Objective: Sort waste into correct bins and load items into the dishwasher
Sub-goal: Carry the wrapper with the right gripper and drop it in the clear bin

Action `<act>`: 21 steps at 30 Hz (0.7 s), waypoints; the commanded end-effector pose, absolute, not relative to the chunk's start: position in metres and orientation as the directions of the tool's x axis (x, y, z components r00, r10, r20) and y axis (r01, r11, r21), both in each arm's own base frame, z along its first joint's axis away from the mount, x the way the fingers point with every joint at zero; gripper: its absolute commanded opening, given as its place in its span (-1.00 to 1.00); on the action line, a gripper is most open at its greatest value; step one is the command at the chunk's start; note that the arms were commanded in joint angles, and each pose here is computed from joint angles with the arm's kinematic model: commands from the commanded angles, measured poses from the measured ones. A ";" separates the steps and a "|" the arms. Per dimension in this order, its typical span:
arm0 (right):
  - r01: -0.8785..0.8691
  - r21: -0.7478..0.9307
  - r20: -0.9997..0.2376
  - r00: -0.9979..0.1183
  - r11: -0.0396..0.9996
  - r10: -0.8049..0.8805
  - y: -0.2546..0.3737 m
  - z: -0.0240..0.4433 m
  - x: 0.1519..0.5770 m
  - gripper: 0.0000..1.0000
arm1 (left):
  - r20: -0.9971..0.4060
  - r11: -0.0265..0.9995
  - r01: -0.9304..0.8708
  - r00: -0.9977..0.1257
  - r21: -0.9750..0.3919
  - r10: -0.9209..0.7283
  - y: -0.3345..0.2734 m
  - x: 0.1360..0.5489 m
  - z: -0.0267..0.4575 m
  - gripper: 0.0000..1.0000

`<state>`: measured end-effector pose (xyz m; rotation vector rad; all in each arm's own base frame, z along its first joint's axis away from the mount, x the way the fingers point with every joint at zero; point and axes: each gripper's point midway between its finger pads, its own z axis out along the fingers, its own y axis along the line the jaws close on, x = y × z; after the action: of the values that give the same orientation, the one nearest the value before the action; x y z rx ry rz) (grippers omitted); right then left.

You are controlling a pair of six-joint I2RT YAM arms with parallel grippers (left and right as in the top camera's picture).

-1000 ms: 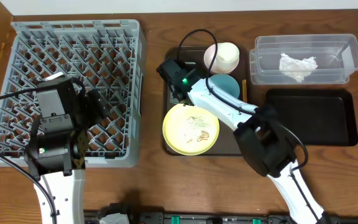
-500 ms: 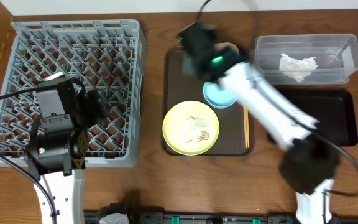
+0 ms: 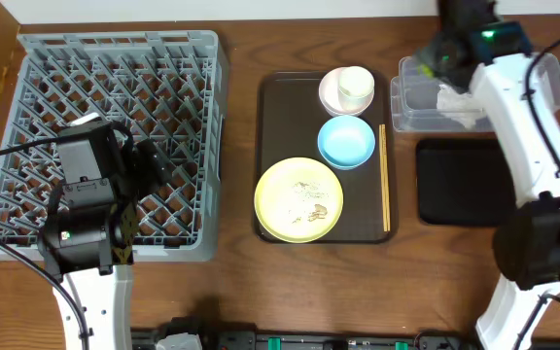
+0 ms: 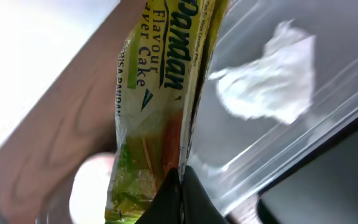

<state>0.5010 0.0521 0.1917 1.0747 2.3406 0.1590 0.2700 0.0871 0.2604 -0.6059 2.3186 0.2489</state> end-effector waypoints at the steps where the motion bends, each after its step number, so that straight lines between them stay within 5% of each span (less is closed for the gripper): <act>1: 0.735 0.301 -0.413 -0.475 0.608 0.778 0.025 0.171 0.504 -0.96 | -0.703 0.861 -0.508 -0.611 -0.004 -0.364 0.090 0.271 0.269 0.96; 2: 0.742 0.296 -0.410 -0.471 0.602 0.781 0.021 0.169 0.505 -0.93 | -0.703 0.861 -0.508 -0.611 -0.004 -0.364 0.090 0.271 0.269 0.96; 4: 0.754 0.283 -0.404 -0.467 0.593 0.787 0.014 0.159 0.507 -0.35 | -0.703 0.861 -0.508 -0.611 -0.004 -0.364 0.090 0.271 0.269 0.96; 6: 0.759 0.268 -0.397 -0.474 0.593 0.786 0.014 0.151 0.507 0.46 | -0.703 0.861 -0.508 -0.611 -0.004 -0.364 0.090 0.271 0.269 0.96; 8: 0.759 0.253 -0.392 -0.487 0.600 0.781 0.015 0.145 0.507 0.84 | -0.703 0.861 -0.508 -0.611 -0.004 -0.364 0.090 0.271 0.269 0.96; 14: 0.681 0.280 -0.311 -0.603 0.677 0.735 0.044 0.133 0.507 0.89 | -0.703 0.861 -0.508 -0.611 -0.004 -0.364 0.090 0.271 0.269 0.96; 18: 0.436 0.390 -0.280 -0.783 0.811 0.555 0.092 0.144 0.513 0.99 | -0.703 0.861 -0.508 -0.611 -0.004 -0.364 0.090 0.271 0.269 0.96; 21: 0.351 0.429 -0.299 -0.814 0.833 0.497 0.110 0.160 0.510 0.99 | -0.703 0.861 -0.508 -0.611 -0.004 -0.364 0.090 0.271 0.269 0.96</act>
<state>0.5178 0.0700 0.1419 0.8970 2.5449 0.3463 0.2700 0.0871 0.2604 -0.6060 2.3190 0.2490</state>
